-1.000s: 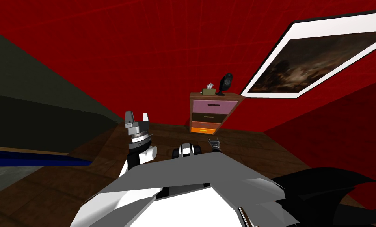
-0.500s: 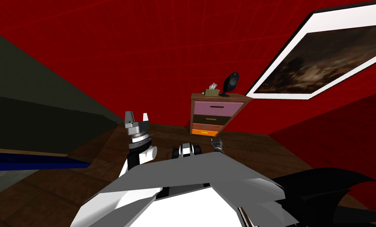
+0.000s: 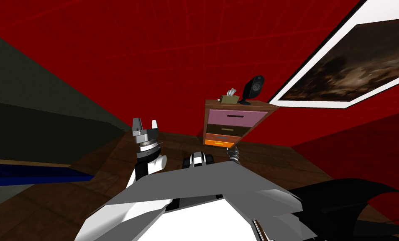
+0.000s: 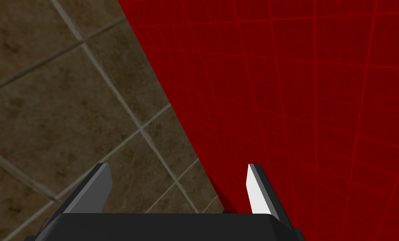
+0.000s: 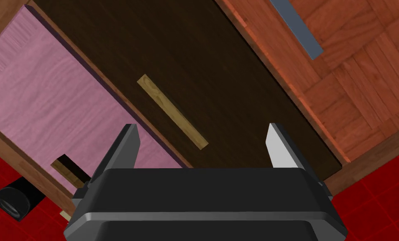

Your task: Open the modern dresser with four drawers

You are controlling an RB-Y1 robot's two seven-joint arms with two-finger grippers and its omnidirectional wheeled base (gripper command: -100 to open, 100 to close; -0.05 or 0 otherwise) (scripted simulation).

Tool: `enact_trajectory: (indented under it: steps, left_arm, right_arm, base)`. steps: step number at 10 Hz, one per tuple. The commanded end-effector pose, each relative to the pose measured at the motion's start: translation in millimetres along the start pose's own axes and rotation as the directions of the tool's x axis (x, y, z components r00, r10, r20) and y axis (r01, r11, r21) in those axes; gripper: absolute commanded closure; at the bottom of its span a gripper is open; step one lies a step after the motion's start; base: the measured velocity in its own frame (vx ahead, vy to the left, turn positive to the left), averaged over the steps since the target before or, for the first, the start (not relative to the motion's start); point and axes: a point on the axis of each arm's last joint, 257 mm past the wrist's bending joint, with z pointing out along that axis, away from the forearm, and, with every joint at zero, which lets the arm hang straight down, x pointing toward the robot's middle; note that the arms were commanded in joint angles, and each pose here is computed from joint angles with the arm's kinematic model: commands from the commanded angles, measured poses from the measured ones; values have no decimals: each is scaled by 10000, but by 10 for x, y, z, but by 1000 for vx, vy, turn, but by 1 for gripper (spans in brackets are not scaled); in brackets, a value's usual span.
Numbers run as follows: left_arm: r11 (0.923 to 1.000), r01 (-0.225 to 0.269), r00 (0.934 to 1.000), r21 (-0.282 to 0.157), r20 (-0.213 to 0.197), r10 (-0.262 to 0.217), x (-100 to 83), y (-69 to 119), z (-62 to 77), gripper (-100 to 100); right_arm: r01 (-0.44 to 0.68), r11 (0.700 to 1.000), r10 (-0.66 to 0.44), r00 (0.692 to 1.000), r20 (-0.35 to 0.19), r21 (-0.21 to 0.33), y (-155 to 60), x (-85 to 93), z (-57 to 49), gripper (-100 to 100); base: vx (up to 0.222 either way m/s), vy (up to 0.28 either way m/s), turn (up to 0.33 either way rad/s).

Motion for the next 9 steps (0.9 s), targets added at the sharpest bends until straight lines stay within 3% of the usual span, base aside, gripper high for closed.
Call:
enact_trajectory:
  steps: [1, 4, 9]
  left_arm:
    - [10000, 0, 10000, 1, 0, 0, 0, 0, 0, 0]
    - [10000, 1, 10000, 1, 0, -1, 0, 0, 0, 0]
    - [10000, 0, 10000, 0, 0, 0, 0, 0, 0, 0]
  right_arm:
    - [914, 9947, -934, 9947, 420, 472, -117, 13, 12, -100]
    - [1616, 9842, -1671, 9829, 777, 719, -170, 0, 1, -100]
    - [3219, 9325, -3470, 9244, 1585, 1639, -335, -55, -41, -100]
  base:
    - [128, 4, 36]
    - [109, 7, 24]
    - [142, -11, 37]
